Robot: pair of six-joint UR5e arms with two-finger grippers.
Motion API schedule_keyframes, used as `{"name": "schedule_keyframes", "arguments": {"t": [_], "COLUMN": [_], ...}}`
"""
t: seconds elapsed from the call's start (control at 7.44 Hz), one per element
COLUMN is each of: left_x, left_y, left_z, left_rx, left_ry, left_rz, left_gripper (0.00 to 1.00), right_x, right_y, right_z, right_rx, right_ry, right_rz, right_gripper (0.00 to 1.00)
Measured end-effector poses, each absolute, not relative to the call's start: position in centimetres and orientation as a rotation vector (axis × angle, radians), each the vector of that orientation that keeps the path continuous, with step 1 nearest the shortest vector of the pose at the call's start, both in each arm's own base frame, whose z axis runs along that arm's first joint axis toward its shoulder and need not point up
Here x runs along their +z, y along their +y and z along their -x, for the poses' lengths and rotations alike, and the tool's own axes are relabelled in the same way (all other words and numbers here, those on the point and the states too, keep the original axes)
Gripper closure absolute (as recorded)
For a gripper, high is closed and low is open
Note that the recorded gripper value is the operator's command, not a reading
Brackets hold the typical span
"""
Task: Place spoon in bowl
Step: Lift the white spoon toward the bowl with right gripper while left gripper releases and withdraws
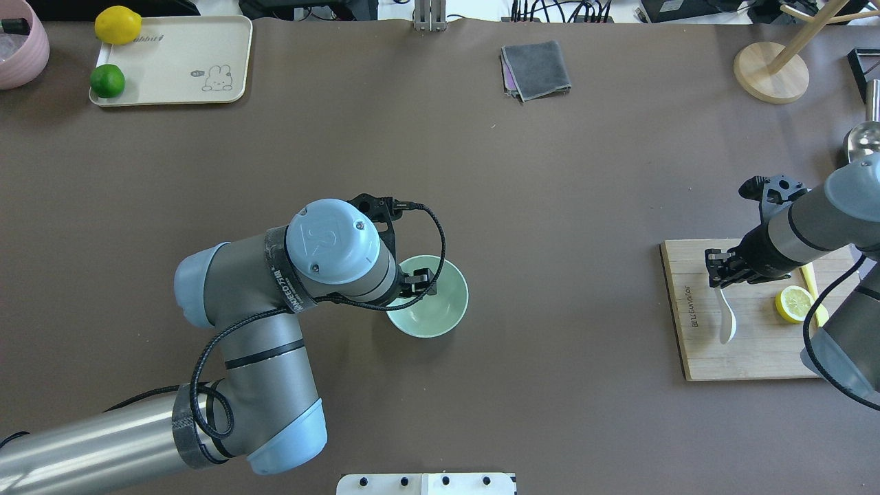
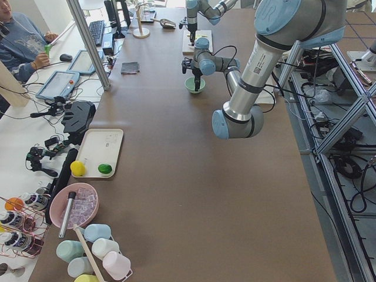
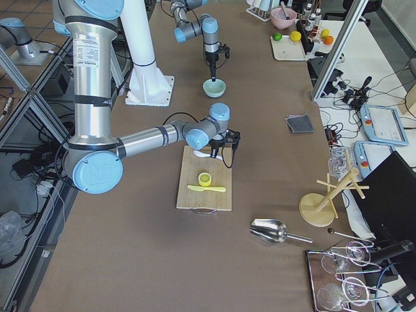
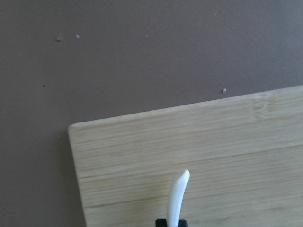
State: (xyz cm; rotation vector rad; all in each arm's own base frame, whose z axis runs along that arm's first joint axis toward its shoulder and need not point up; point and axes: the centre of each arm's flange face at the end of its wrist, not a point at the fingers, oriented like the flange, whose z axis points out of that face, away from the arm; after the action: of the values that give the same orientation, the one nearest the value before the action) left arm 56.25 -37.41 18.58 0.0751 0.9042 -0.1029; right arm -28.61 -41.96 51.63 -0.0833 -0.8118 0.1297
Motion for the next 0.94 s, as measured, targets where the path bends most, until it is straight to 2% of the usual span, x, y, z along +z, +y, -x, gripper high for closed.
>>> {"name": "schedule_keyframes", "arguments": {"t": [0.4, 0.94], "left_x": [20.8, 29.5], "left_y": [-35.9, -37.9], "left_z": [-50.0, -40.8], "left_rx": [-0.067, 0.112], "left_ry": [0.929, 0.811], "left_rz": [-0.112, -0.212], "left_gripper": [0.03, 0.03], "right_x": [43.5, 28.8], "right_y": [-43.7, -43.0], "right_z": [31.7, 44.0], "right_rx": [0.155, 0.267], "right_ry": [-0.920, -1.074], "right_rz": [0.040, 0.037], "right_gripper": [1.00, 1.00]}}
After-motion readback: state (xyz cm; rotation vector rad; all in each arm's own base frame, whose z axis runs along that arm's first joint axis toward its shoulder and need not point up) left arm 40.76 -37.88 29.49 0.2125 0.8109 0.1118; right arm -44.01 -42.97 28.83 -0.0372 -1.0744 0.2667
